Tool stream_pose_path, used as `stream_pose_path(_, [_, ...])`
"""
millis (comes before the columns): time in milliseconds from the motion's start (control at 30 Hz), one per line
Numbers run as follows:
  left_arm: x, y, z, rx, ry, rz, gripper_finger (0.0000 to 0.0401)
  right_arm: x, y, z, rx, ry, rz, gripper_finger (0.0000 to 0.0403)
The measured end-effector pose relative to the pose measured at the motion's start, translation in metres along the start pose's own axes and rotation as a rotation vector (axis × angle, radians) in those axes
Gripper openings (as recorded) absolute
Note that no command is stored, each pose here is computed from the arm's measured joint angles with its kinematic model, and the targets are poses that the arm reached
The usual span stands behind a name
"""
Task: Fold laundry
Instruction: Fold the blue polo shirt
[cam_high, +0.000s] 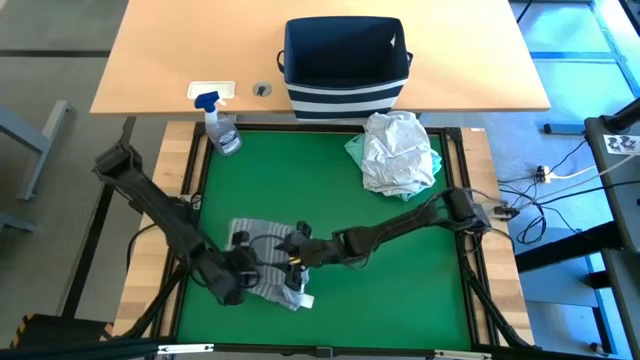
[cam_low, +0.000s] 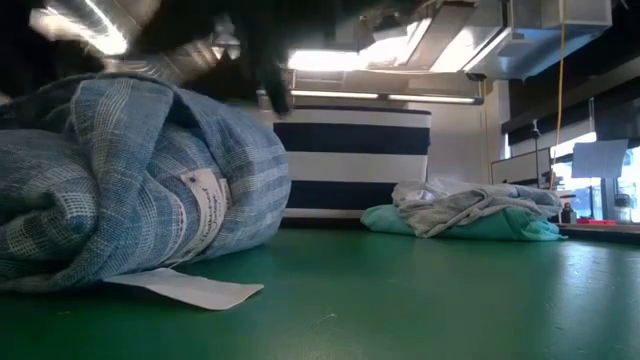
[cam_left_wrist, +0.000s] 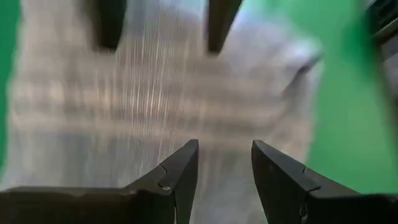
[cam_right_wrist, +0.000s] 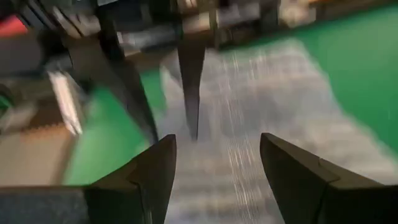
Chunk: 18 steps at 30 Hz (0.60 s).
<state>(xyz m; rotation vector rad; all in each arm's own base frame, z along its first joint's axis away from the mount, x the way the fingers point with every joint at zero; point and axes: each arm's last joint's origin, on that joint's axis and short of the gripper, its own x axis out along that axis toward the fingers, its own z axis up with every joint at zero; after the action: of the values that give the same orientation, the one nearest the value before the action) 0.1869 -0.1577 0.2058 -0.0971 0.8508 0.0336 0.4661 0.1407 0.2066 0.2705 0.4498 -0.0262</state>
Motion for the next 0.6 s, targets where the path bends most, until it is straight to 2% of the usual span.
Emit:
stream_pose_path(133, [0.031,0.006,-0.031,0.030,0.121,0.106,0.0144,0.023,-0.006,-0.039,-0.036,0.118,-0.044,0.0232])
stream_pose_path(300, [0.053,0.017,-0.061,0.033,0.219,0.190,0.0144,0.047,-0.016,-0.076,-0.068,0.178,-0.093,0.0232])
stream_pose_path(433, [0.052,0.017,-0.061,0.029,0.236,0.184,0.0144,0.047,-0.018,-0.078,-0.077,0.182,-0.115,0.0232])
stream_pose_path(533, [0.037,0.013,-0.042,0.057,0.241,0.130,0.0144,0.035,-0.014,-0.061,-0.074,0.176,-0.096,0.0232])
stream_pose_path(600, [0.021,0.006,-0.020,0.052,0.190,0.059,0.0144,0.023,-0.007,-0.039,-0.057,0.122,-0.064,0.0232])
